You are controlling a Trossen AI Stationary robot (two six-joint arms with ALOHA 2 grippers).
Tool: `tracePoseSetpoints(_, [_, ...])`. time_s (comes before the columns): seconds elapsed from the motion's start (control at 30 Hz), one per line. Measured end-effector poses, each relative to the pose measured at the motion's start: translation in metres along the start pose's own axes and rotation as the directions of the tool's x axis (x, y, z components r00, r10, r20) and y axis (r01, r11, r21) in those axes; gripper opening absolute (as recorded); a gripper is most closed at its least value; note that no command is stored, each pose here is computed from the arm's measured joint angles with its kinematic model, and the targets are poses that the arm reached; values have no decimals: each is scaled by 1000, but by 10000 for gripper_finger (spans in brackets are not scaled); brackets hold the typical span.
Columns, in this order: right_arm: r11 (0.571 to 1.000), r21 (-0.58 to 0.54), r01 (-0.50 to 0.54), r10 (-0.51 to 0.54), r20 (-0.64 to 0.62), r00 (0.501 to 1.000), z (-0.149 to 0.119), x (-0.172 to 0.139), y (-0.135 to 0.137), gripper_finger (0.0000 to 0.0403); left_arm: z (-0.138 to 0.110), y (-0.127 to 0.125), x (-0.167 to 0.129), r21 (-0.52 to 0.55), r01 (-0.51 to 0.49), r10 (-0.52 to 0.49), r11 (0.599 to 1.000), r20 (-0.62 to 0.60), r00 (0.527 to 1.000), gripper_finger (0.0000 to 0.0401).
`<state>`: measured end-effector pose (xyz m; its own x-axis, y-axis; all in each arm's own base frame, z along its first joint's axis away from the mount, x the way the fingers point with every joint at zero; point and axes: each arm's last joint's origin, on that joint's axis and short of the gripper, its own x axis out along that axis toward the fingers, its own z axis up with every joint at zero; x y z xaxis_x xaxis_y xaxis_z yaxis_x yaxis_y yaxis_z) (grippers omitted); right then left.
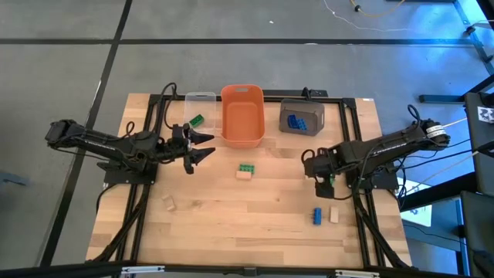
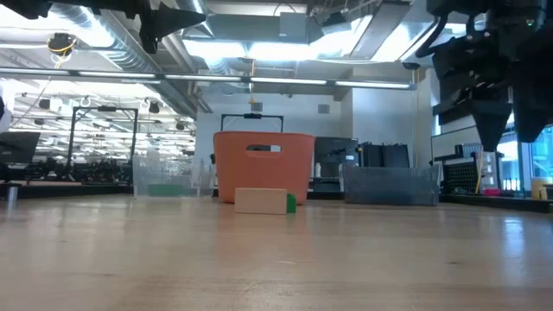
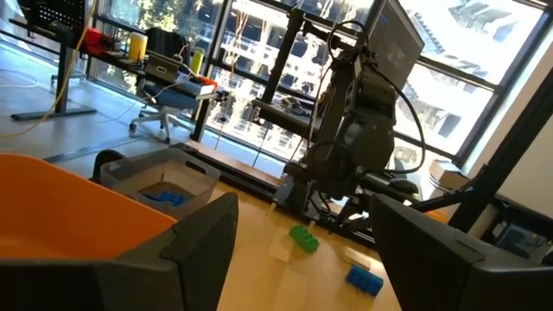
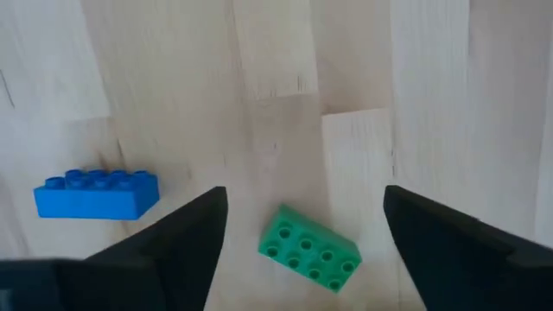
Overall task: Sort & place blocks by color
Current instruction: Put the bottom green game piece into the transparent bin
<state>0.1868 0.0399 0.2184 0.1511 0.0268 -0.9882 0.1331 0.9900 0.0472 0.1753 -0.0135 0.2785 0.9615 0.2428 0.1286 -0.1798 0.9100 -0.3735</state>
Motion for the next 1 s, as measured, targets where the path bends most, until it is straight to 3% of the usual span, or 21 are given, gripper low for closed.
tracePoseSetpoints(0.13, [1000,14,11,-10,-27,1000,-3,0,-1,236,0,0,0,0,-6,6,1000,2,1000,254])
tracePoseSetpoints(0.27, [1000,9,-3,4,-38,999,-3,0,-1,65,0,1,0,0,-19,19,1000,7,1000,254])
tracePoseSetpoints(0.33, [999,10,-47,48,-32,998,-2,0,1,22,0,1,0,0,-22,22,1000,8,1000,254])
tracePoseSetpoints(0.6, [981,102,-164,162,31,986,-11,2,14,16,0,1,0,0,-22,22,1000,9,1000,254])
tracePoseSetpoints(0.77, [948,266,-173,177,10,984,-32,5,17,16,1,1,0,2,-20,20,1000,11,1000,254])
tracePoseSetpoints(0.87, [897,407,-175,189,6,982,-46,8,16,38,1,0,0,0,-18,18,1000,15,1000,254])
tracePoseSetpoints(1.0, [783,594,-183,225,4,974,-63,11,15,88,1,0,0,0,-17,17,1000,15,1000,254])
